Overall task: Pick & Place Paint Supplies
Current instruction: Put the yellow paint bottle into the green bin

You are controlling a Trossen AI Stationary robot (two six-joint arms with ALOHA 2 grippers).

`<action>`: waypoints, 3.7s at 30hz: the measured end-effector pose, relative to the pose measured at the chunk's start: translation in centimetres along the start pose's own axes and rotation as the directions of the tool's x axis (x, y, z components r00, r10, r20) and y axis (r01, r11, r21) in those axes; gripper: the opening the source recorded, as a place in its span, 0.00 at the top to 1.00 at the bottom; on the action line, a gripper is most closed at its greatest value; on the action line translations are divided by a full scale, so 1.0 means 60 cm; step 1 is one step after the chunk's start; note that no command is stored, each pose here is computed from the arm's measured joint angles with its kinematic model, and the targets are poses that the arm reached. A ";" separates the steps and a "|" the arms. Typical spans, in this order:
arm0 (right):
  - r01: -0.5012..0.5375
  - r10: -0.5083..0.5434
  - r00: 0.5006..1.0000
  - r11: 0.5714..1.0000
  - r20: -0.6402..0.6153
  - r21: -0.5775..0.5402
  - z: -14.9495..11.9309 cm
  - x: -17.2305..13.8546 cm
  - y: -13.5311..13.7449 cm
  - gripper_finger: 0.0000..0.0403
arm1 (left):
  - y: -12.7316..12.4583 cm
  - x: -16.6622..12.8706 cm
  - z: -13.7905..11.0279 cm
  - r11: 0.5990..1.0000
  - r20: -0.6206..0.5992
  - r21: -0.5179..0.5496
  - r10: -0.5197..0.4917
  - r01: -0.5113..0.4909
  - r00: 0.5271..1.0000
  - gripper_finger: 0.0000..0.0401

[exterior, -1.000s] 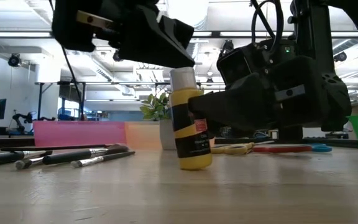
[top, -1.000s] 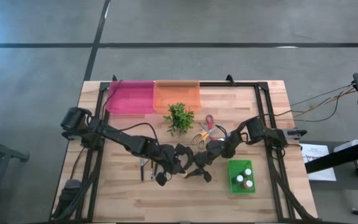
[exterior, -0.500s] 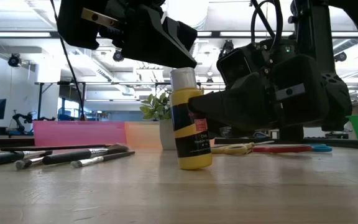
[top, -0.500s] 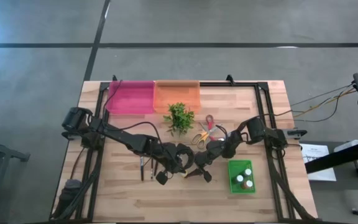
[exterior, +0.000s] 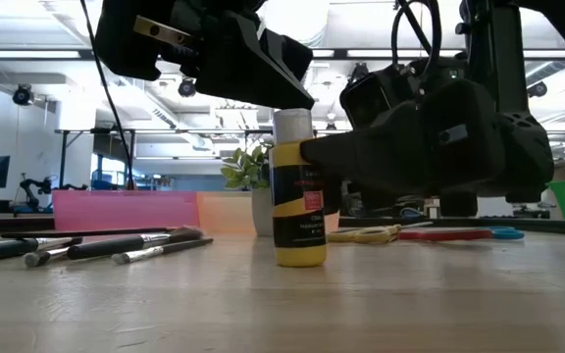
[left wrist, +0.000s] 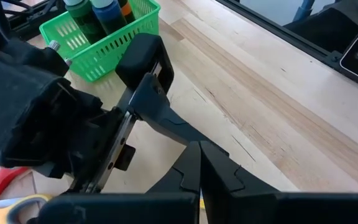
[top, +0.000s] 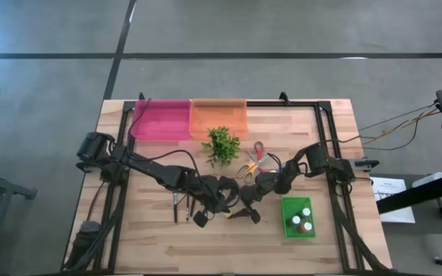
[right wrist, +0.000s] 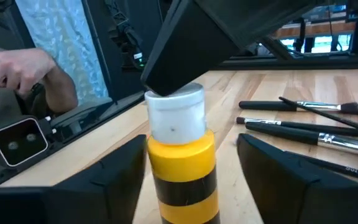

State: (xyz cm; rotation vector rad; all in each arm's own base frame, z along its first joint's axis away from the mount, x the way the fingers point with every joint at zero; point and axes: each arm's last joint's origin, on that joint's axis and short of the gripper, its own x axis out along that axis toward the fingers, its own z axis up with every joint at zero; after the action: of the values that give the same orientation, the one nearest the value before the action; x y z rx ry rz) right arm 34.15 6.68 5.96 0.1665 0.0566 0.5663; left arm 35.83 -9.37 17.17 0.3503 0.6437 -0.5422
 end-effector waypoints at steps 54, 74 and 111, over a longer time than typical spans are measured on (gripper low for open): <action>0.240 -0.270 0.832 0.963 -0.485 -0.124 0.267 -0.047 0.076 0.30 | -0.087 -0.271 0.020 0.973 0.067 0.142 0.175 -0.182 0.982 0.75; 0.161 -0.123 0.525 0.986 -0.842 -0.043 0.311 0.109 0.063 0.30 | -0.115 -0.334 -0.051 0.968 0.176 0.025 0.241 -0.249 0.955 0.75; 0.199 -0.178 0.450 0.975 -0.875 -0.096 0.259 0.138 0.064 0.30 | -0.115 -0.334 -0.052 0.969 0.168 0.010 0.243 -0.248 0.955 0.75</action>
State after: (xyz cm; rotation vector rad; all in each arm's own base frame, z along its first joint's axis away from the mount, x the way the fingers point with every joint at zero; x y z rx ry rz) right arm 40.63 12.12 21.87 -0.1414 1.1157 0.3679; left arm 16.97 -6.15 26.81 0.4039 0.4230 -0.3392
